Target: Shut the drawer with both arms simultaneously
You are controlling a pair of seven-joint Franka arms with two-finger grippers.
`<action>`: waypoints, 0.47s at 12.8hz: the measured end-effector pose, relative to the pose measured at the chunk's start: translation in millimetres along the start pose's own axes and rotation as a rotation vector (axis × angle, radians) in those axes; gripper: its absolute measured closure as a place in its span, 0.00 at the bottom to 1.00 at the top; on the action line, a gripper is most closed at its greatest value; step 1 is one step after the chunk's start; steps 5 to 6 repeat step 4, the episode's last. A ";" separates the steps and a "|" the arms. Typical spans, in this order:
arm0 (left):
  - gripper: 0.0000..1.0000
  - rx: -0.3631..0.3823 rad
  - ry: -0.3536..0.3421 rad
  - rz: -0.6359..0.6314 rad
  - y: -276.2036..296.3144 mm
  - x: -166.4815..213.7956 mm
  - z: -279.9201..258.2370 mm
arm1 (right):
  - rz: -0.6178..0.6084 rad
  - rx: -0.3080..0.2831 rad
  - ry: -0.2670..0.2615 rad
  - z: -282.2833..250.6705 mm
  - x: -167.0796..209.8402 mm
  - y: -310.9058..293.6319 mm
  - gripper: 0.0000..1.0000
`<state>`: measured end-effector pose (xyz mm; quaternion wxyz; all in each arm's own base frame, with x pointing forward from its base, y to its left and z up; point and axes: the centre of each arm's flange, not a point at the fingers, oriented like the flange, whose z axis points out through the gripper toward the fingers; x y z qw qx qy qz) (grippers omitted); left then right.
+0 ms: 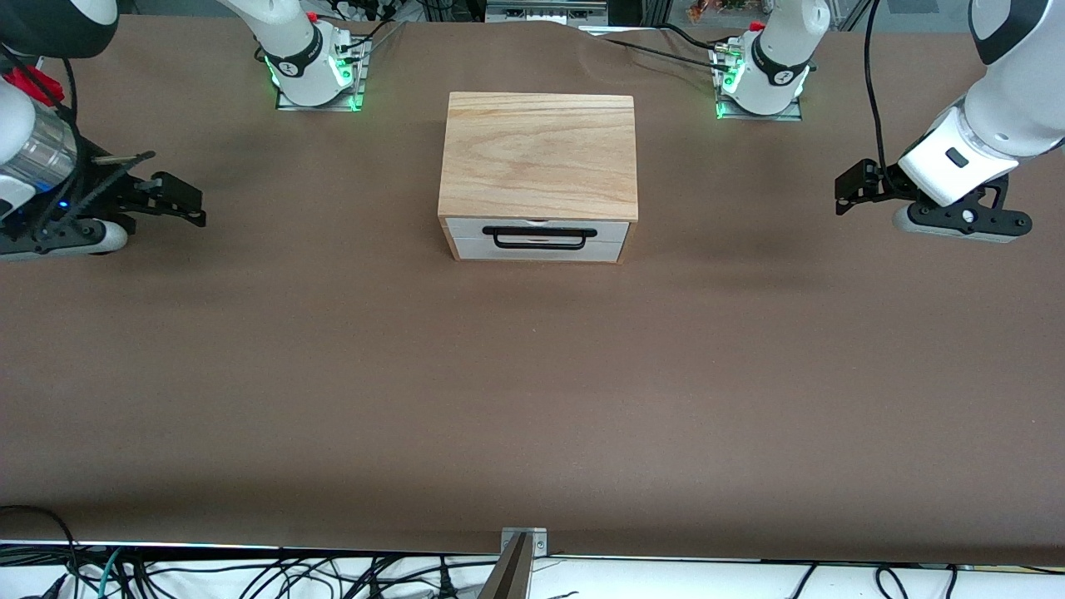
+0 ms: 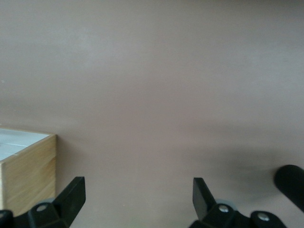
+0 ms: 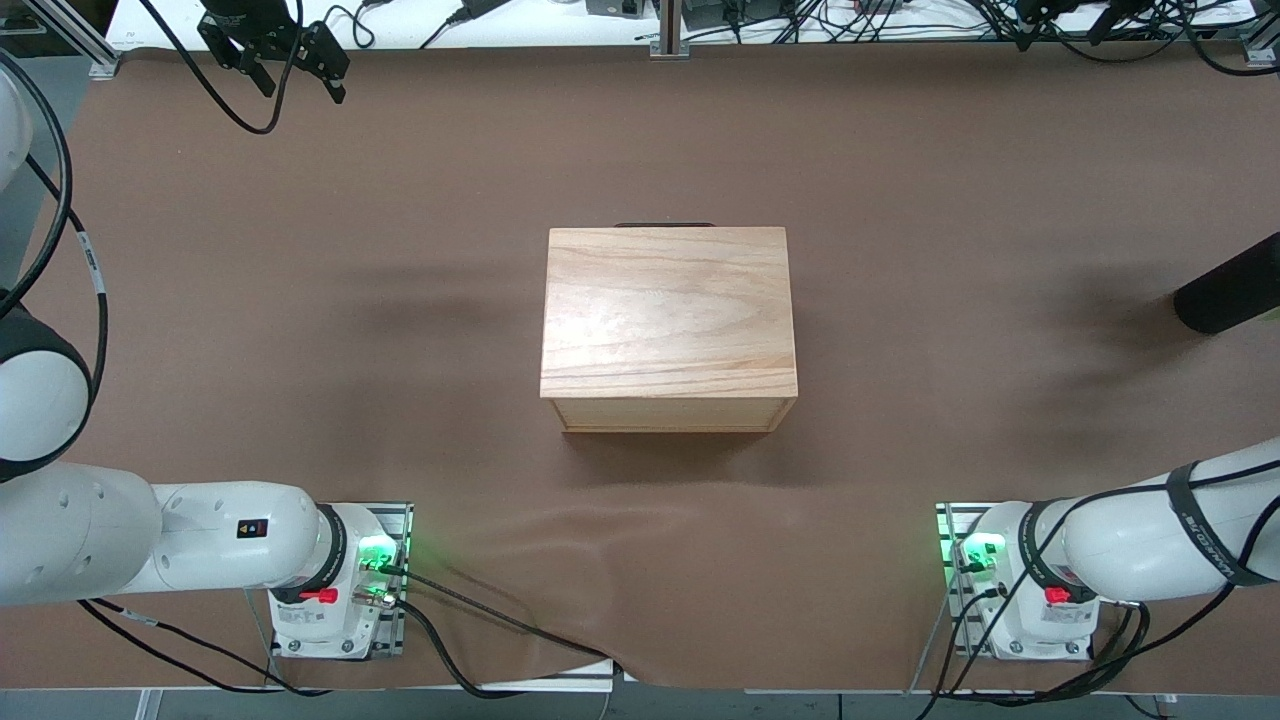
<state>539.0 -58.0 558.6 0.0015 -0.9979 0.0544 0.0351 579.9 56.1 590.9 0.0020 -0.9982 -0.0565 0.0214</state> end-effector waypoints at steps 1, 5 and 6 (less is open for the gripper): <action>0.00 0.000 0.000 -0.001 0.0 0.0 0.0 | -0.005 -0.008 0.011 -5.2 0.3 -3.8 0.00; 0.00 0.000 0.000 -0.001 -0.2 0.0 0.0 | -0.007 -0.013 0.015 -7.8 0.4 -9.2 0.00; 0.00 0.000 0.000 -0.001 -0.2 0.0 0.0 | -0.007 -0.013 0.015 -7.8 0.4 -9.2 0.00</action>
